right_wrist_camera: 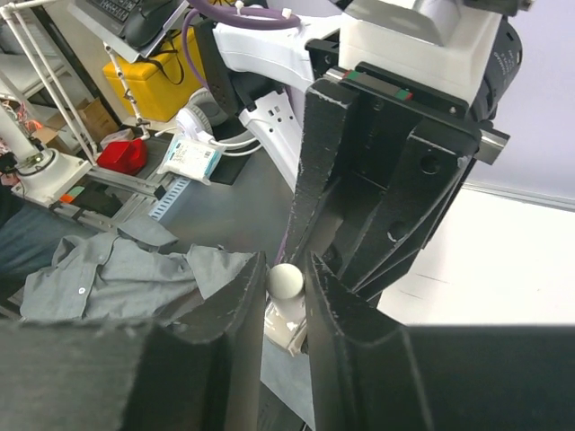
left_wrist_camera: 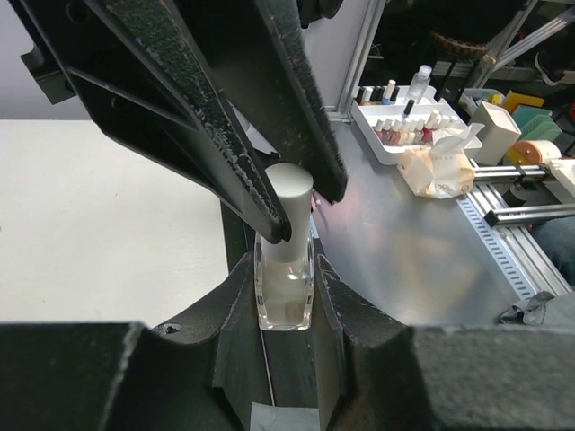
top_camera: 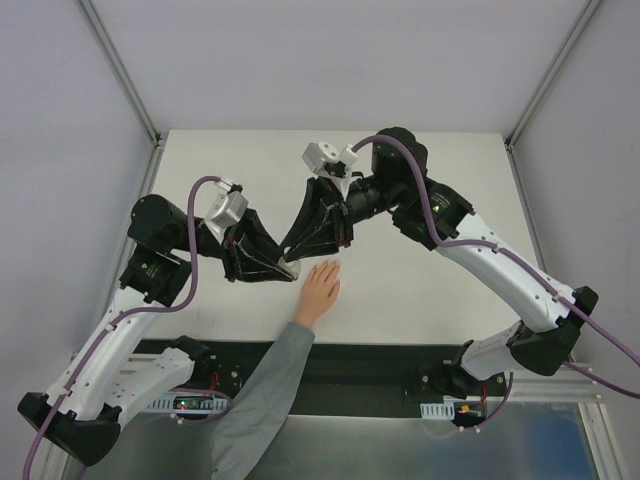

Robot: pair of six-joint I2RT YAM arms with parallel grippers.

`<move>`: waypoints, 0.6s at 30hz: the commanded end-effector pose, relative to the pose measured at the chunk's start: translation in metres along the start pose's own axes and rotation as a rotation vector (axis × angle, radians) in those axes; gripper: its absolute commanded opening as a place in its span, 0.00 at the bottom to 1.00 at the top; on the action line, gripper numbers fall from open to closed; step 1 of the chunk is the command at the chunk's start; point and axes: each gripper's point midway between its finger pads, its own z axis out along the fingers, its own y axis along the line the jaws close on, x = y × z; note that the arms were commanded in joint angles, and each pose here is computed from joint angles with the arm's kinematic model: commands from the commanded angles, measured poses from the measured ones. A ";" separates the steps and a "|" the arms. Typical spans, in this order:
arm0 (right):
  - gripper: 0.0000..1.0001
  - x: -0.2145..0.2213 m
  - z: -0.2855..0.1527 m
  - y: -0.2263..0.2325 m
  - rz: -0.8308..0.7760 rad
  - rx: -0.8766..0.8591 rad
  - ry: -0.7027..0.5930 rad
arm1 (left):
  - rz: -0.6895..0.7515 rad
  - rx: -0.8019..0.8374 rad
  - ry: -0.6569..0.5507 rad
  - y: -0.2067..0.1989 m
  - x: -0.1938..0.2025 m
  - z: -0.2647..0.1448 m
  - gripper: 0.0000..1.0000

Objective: Paint the nails

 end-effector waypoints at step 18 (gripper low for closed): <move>0.01 0.008 -0.079 -0.078 0.079 1.175 -0.077 | 0.183 -0.640 -0.154 0.086 -0.038 -0.039 0.00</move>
